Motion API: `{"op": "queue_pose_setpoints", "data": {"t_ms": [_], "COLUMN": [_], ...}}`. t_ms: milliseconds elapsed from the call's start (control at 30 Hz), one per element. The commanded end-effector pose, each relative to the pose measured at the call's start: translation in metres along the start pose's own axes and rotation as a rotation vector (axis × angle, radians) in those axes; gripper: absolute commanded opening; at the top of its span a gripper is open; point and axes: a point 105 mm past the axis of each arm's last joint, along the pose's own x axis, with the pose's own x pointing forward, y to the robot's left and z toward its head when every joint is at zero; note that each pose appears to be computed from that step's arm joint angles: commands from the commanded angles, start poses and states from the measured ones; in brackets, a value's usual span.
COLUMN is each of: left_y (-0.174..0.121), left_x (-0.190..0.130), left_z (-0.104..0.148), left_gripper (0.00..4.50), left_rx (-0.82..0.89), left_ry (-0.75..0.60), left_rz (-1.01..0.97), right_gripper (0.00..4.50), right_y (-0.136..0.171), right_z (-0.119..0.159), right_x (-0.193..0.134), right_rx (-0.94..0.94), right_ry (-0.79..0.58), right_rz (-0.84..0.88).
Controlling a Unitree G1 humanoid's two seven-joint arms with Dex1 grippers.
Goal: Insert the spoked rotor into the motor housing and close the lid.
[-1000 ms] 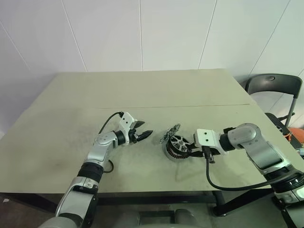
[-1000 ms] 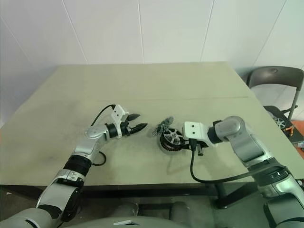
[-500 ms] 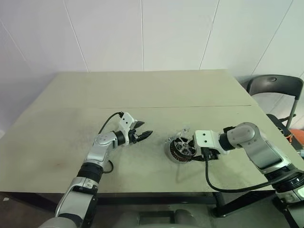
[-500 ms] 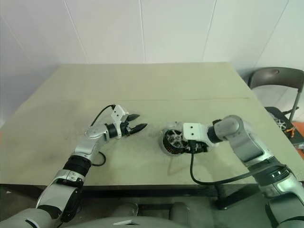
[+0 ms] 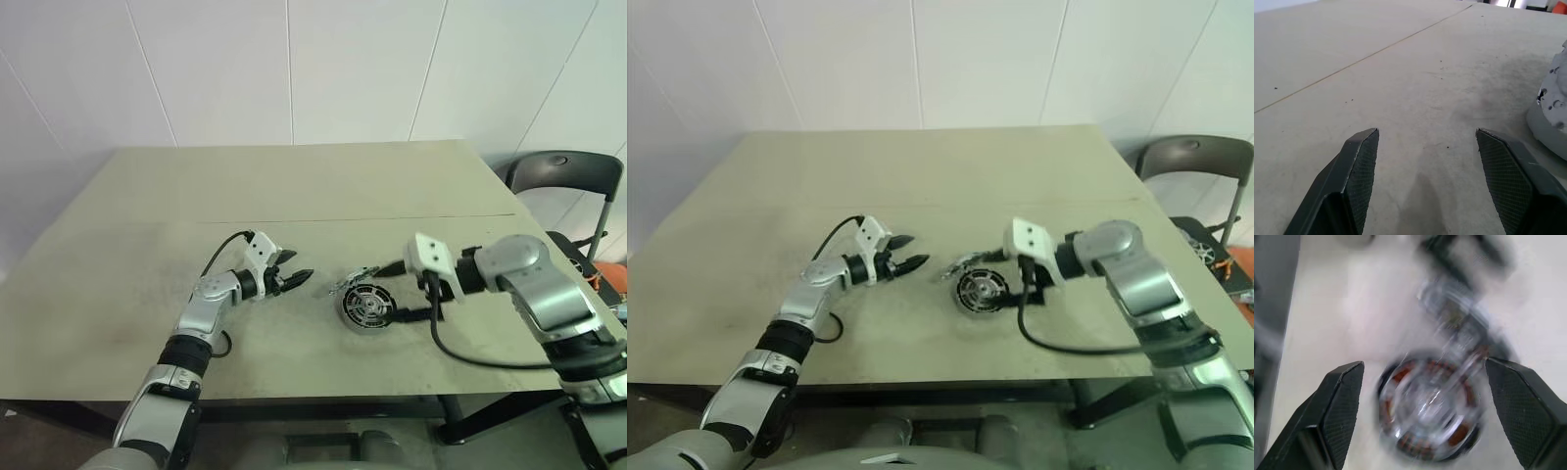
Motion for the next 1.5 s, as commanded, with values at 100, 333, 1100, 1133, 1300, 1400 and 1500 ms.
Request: {"op": "queue_pose_setpoints", "data": {"t_ms": [100, 333, 1100, 1133, 1300, 1400, 1500], "left_y": [0.005, 0.006, 0.006, 0.006, 0.006, 0.005, 0.005], "left_x": [-0.002, -0.003, -0.002, -0.002, -0.002, -0.001, -0.001], "left_z": [0.013, 0.013, 0.015, 0.015, 0.015, 0.014, 0.014], "left_gripper": [3.37, 3.37, 3.37, 3.37, 3.37, 3.37, 3.37], "left_rx": [0.038, 0.04, 0.047, 0.047, 0.047, 0.046, 0.045], "left_ry": [-0.028, -0.025, -0.026, -0.026, -0.025, -0.024, -0.022], "left_rz": [0.012, 0.014, 0.012, 0.013, 0.01, 0.008, 0.007], "right_gripper": [2.52, 0.02, 0.02, 0.02, 0.38, 1.26, 2.3], "right_y": [0.01, 0.007, 0.013, 0.01, -0.021, -0.03, -0.021], "right_z": [-0.006, -0.029, -0.029, -0.028, 0.003, 0.025, 0.044], "right_x": [0.005, 0.021, -0.002, -0.01, -0.048, -0.056, -0.048], "right_rx": [0.036, 0.039, 0.154, 0.134, 0.026, -0.037, -0.089], "right_ry": [0.011, 0.097, -0.02, -0.005, -0.012, -0.036, -0.066], "right_rz": [0.043, -0.018, 0.002, -0.004, -0.095, -0.111, -0.035]}}
